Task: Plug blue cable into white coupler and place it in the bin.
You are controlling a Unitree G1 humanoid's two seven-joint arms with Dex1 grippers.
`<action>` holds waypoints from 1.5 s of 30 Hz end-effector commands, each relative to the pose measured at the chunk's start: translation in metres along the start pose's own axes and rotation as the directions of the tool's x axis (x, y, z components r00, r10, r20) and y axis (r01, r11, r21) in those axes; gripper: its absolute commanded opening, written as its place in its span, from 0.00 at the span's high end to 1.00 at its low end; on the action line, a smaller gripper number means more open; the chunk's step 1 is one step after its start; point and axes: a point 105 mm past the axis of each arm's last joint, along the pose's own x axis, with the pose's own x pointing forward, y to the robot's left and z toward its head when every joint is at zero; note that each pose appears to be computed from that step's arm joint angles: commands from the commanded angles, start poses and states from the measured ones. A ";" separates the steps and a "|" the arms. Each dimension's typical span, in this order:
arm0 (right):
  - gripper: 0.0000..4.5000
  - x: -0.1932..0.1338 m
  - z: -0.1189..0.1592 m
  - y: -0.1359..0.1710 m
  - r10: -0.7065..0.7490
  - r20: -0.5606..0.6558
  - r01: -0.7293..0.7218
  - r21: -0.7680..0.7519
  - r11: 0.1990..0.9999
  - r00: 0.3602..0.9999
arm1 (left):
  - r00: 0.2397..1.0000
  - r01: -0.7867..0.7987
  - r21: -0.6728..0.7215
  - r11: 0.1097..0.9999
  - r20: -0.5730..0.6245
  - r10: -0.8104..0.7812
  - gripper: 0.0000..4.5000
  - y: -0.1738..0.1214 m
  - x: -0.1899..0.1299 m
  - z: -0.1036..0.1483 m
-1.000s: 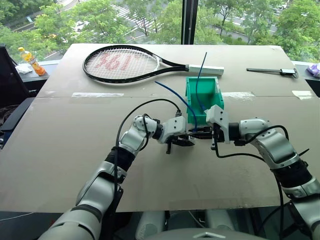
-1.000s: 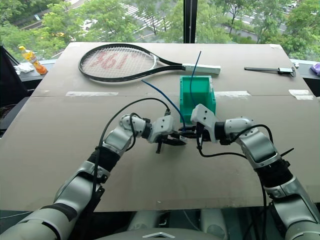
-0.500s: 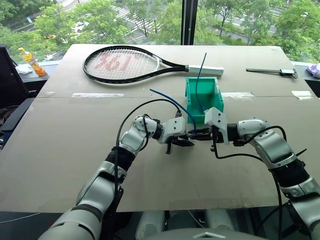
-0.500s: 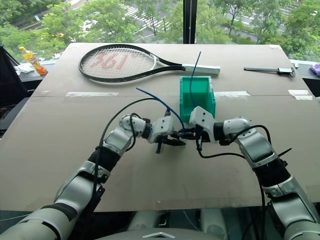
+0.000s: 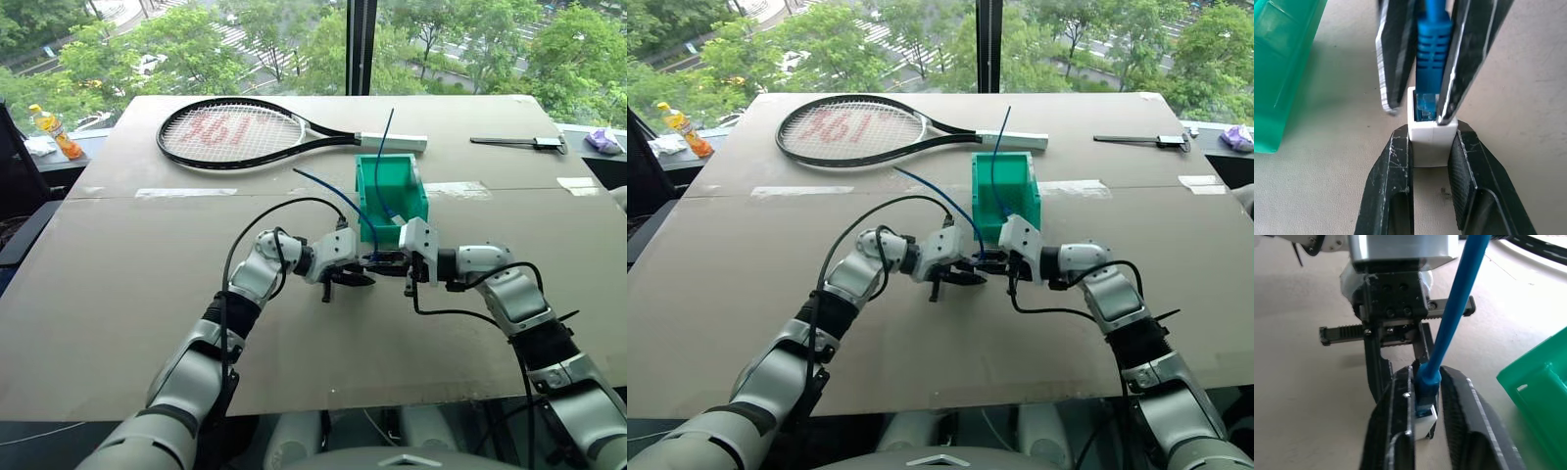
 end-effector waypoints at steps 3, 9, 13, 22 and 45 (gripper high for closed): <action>0.39 -0.053 0.111 -0.006 -0.196 0.307 0.230 -0.077 0.970 0.931 | 0.975 -0.067 -0.085 0.994 0.207 0.083 0.92 0.003 -0.016 0.055; 0.39 -0.103 0.138 0.019 -0.367 0.312 0.411 -0.086 0.908 0.876 | 0.973 -0.091 -0.321 0.943 0.174 0.153 0.92 0.012 -0.037 0.091; 0.39 -0.128 0.113 0.033 -0.497 0.159 0.515 -0.094 0.852 0.853 | 0.973 -0.117 -0.458 0.881 0.122 0.193 0.92 0.034 -0.031 0.107; 0.39 -0.166 0.063 0.055 -0.703 -0.020 0.702 -0.035 0.711 0.711 | 0.923 -0.305 -0.564 0.768 0.023 0.383 0.92 0.100 0.011 0.138; 0.00 -0.170 0.049 0.057 -0.777 -0.009 0.777 0.019 0.629 0.629 | 0.952 -0.177 -0.618 0.766 0.088 0.292 0.00 0.081 -0.037 0.149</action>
